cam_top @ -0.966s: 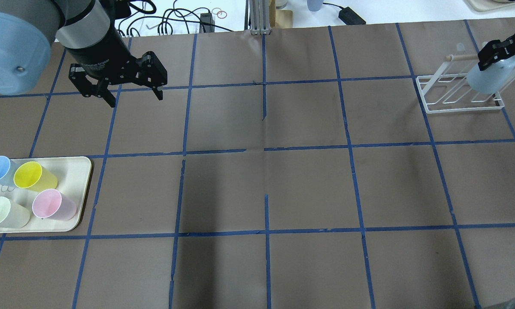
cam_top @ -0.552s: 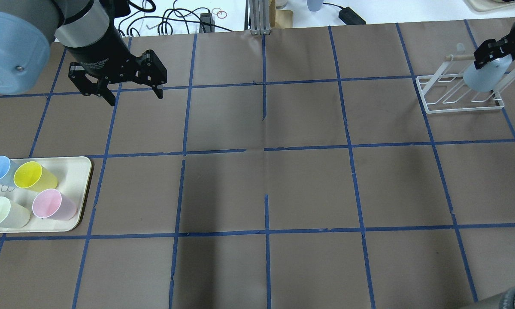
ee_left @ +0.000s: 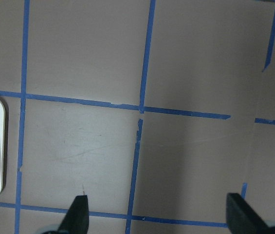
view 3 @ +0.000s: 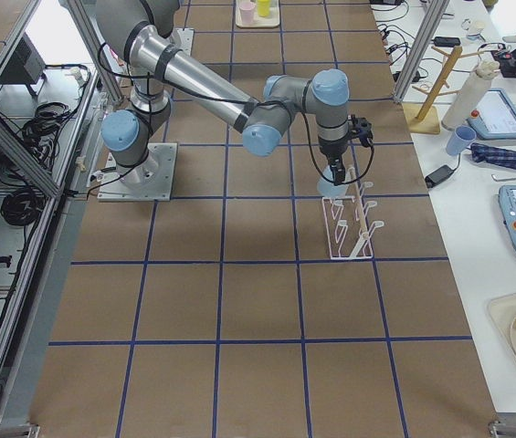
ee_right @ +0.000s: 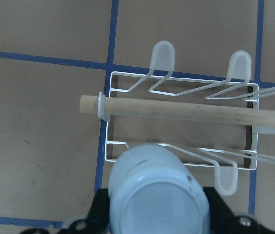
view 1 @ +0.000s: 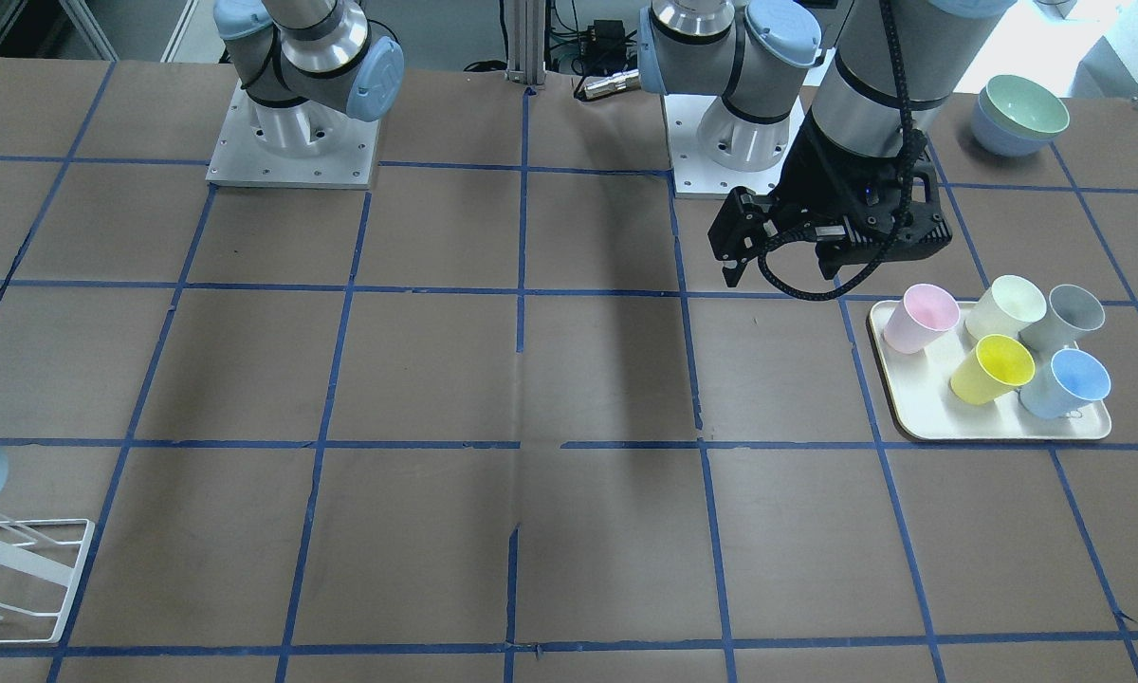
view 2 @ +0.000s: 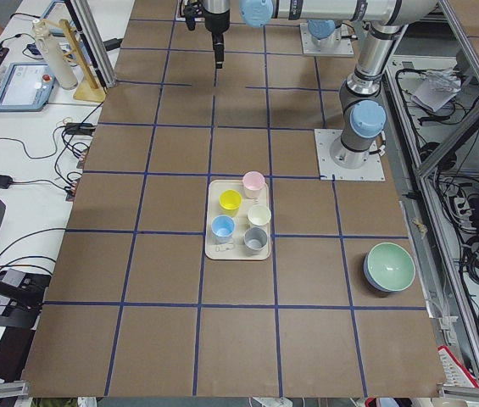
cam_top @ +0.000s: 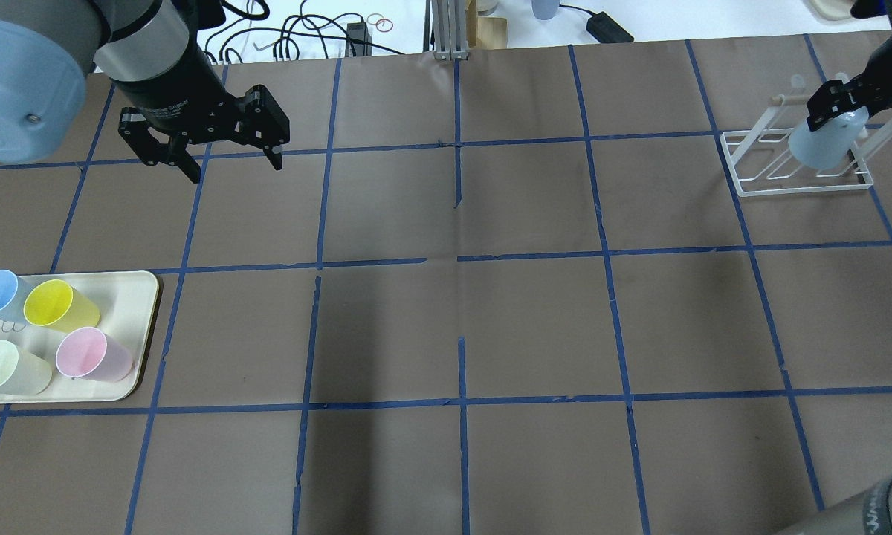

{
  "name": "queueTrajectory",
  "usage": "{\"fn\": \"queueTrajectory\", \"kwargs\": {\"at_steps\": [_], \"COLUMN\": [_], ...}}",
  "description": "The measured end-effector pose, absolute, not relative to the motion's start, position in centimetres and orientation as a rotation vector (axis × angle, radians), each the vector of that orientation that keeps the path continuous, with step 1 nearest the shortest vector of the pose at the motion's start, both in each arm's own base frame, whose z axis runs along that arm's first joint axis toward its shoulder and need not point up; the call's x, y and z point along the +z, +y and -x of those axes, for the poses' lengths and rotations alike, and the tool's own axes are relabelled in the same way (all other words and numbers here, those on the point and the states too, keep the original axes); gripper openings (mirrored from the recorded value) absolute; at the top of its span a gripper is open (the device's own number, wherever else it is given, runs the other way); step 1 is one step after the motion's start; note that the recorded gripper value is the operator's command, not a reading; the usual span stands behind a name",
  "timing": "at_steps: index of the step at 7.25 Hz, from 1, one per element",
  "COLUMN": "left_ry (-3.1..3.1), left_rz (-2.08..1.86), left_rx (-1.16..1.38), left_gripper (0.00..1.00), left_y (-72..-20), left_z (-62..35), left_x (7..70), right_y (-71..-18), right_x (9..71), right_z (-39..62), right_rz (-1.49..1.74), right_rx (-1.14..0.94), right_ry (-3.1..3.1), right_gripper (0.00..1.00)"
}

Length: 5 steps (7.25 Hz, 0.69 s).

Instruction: Transfer IKEA cup to right arm and place on rack

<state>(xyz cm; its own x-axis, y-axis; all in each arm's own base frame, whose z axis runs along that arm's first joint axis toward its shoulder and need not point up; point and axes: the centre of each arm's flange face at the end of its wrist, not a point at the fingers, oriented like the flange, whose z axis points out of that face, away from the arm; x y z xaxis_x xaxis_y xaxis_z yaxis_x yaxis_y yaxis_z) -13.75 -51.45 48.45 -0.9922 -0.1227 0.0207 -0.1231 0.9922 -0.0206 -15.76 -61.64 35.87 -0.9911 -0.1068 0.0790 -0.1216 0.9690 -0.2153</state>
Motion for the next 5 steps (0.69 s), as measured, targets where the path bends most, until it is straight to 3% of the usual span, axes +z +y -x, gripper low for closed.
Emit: {"fn": "queueTrajectory", "kwargs": {"at_steps": [3,4,5], "left_ry": [-3.116,-3.116,-3.118], "left_rz": [-0.191,-0.192,-0.193], "left_rx": [0.042,0.045,0.045], "left_gripper": [1.0,1.0,1.0], "left_y": [-51.5,-51.5,-51.5], "left_z": [13.7,13.7,13.6], "left_x": [48.7,48.8,48.8], "right_y": [-62.3,-62.4,-62.6], "right_x": [33.8,33.1,32.4], "right_z": [16.1,16.2,16.3], "right_rz": [-0.173,-0.172,-0.171], "right_rx": [0.301,0.29,0.278], "right_ry": [-3.069,-3.074,-3.08], "right_gripper": [0.0,0.06,0.22]}}
